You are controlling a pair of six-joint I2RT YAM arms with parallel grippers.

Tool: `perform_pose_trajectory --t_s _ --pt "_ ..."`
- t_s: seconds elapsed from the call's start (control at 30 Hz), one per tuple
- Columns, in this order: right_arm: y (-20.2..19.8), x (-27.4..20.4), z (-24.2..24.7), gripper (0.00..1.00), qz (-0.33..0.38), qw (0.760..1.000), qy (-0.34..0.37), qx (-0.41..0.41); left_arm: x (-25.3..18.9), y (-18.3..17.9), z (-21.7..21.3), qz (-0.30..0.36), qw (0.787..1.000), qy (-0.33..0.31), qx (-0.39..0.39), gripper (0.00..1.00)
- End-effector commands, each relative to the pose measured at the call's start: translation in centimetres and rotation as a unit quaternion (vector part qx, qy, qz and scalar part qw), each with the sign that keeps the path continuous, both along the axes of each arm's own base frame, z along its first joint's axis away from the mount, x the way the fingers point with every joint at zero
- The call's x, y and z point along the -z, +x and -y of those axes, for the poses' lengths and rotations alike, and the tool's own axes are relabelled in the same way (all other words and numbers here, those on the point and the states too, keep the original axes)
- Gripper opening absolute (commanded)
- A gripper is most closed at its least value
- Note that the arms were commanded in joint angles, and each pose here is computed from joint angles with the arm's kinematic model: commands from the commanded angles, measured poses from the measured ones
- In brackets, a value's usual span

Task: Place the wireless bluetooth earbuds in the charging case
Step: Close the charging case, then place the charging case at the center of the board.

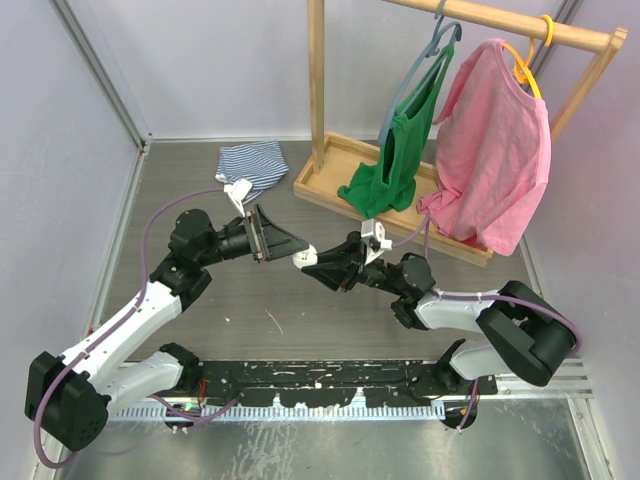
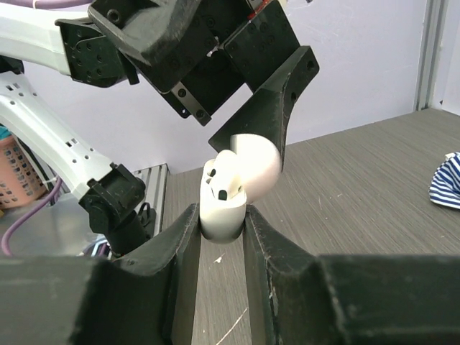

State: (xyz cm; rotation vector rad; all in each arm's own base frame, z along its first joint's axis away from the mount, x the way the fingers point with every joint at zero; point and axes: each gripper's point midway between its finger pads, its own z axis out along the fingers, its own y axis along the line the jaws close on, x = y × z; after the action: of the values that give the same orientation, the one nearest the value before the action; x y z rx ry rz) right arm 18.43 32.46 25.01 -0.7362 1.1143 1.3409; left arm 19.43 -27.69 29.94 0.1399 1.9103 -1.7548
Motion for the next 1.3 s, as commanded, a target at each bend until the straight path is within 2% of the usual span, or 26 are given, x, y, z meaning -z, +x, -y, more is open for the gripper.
perform_pose_trajectory --t_s 0.0,0.2,0.3,0.4,0.53,0.63,0.73,0.93,1.03,1.17,1.27 --pt "-0.6 -1.8 0.2 0.01 0.023 0.999 0.029 -0.014 -3.5 -1.2 -0.1 0.061 0.997 -0.047 0.026 0.77" --pt "-0.5 -1.0 0.3 0.01 0.012 1.0 0.02 -0.014 -4.7 -2.1 -0.5 0.085 0.994 -0.059 0.032 0.76" --pt "-0.1 -0.6 0.5 0.01 0.002 1.0 0.014 -0.008 -4.5 -2.1 -0.8 0.095 0.994 -0.04 0.02 0.77" --pt "0.5 0.1 0.7 0.01 -0.017 1.0 0.0 0.002 -3.1 -1.4 -1.6 0.096 0.995 0.013 -0.017 0.82" --pt "1.9 1.3 1.3 0.01 -0.054 0.998 -0.027 0.033 0.1 0.2 -4.6 0.089 0.98 0.139 -0.109 0.87" --pt "3.0 2.8 1.9 0.01 -0.091 0.992 -0.06 0.06 1.0 0.8 -7.5 0.098 0.957 0.216 -0.169 0.94" --pt "3.8 4.3 2.8 0.01 -0.122 0.985 -0.088 0.085 1.7 1.4 -10.9 0.097 0.923 0.293 -0.23 1.0" --pt "6.8 8.3 5.1 0.01 -0.208 0.954 -0.141 0.166 1.6 1.8 -17.4 0.113 0.841 0.426 -0.314 0.98" --pt "7.7 10.5 6.2 0.04 -0.25 0.934 -0.157 0.201 2.0 2.4 -19.7 0.128 0.803 0.464 -0.35 0.98" --pt "9.1 13.5 8.1 0.03 -0.325 0.895 -0.157 0.262 3.2 3.8 -23.0 0.134 0.743 0.499 -0.426 0.98" --pt "9.9 15.2 9.1 0.03 -0.359 0.874 -0.148 0.294 4.2 3.9 -23.9 0.132 0.727 0.505 -0.446 0.98"
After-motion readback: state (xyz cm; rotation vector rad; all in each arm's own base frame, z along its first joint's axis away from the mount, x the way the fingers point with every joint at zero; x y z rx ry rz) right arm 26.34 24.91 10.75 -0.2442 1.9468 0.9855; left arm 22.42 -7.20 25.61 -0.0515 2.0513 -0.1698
